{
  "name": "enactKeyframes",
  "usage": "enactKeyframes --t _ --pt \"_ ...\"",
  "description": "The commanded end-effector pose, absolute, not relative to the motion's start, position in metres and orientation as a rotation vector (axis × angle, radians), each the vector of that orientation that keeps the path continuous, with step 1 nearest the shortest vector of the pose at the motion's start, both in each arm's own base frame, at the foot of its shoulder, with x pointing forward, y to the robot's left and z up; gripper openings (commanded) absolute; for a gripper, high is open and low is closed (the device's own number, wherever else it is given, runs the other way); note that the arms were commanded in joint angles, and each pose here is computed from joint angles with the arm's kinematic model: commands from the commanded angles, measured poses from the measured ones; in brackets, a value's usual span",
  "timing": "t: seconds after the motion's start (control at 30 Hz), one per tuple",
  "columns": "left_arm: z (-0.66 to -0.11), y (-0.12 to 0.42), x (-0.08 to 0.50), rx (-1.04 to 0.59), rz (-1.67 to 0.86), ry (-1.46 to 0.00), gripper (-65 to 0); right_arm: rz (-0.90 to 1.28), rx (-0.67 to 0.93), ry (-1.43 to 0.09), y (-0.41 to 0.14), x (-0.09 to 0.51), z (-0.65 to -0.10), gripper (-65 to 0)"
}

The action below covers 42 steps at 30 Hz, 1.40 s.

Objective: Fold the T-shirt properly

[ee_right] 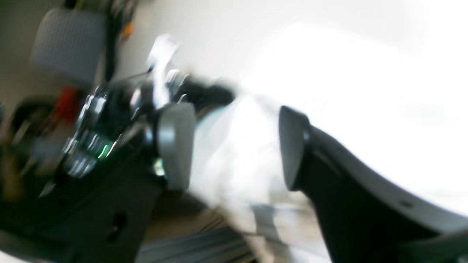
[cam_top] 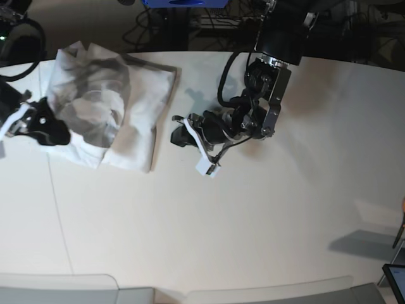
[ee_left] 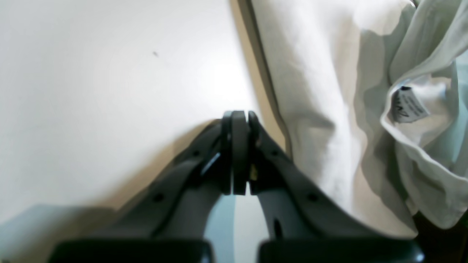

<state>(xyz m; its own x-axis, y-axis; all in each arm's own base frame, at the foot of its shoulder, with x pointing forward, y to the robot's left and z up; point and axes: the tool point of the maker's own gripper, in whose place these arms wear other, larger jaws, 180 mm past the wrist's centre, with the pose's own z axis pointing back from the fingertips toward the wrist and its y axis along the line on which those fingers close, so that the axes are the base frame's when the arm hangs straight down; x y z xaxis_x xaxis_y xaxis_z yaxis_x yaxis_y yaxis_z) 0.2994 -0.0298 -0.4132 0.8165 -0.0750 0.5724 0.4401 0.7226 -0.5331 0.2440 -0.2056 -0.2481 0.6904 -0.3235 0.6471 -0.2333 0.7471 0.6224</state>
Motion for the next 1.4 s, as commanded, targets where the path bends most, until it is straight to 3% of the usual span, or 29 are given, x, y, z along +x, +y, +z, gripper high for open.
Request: enactKeyframes --t 0.0,0.1,0.3,0.53,0.87,1.03,1.13,1.23,1.27,1.37 --pt "-0.409 -0.03 0.304 -0.704 -0.31 -0.563 -65.0 -0.025 0.709 -0.906 -0.217 0.249 -0.225 -33.7" --pt "-0.41 -0.03 0.302 -0.704 -0.313 -0.558 -65.0 -0.004 0.637 -0.961 -0.232 0.248 -0.206 -35.1" --pt "-0.409 -0.029 0.303 -0.703 -0.313 -0.561 -65.0 -0.053 0.268 -0.775 -0.257 0.257 -0.27 -34.5" --pt "-0.407 -0.032 0.304 -0.703 -0.325 -0.565 -65.0 0.179 -0.02 -0.713 -0.246 0.256 -0.317 -34.5" --pt "-0.422 -0.037 0.292 -0.615 -0.395 -0.546 -65.0 0.18 -0.098 -0.705 -0.254 0.252 -0.324 -34.5" --pt "-0.413 -0.054 0.279 -0.632 -0.473 -0.559 -65.0 0.03 -0.185 -0.754 -0.303 0.249 -0.304 -35.8" --pt "-0.414 -0.055 0.27 -0.641 -0.466 -0.551 -65.0 -0.072 -0.241 -0.785 -0.335 0.242 -0.29 -46.6" --pt "-0.419 -0.054 0.262 -0.642 -0.464 -0.533 -65.0 -0.108 -0.256 -0.703 -0.347 0.223 -0.303 -62.5" --pt "-0.421 -0.054 0.26 -0.642 -0.462 -0.527 -65.0 -0.117 -0.252 -0.676 -0.348 0.218 -0.309 -65.0" --pt "-0.423 -0.055 0.254 -0.646 -0.462 -0.519 -65.0 -0.165 -0.22 -0.6 -0.348 0.2 -0.337 -64.3"
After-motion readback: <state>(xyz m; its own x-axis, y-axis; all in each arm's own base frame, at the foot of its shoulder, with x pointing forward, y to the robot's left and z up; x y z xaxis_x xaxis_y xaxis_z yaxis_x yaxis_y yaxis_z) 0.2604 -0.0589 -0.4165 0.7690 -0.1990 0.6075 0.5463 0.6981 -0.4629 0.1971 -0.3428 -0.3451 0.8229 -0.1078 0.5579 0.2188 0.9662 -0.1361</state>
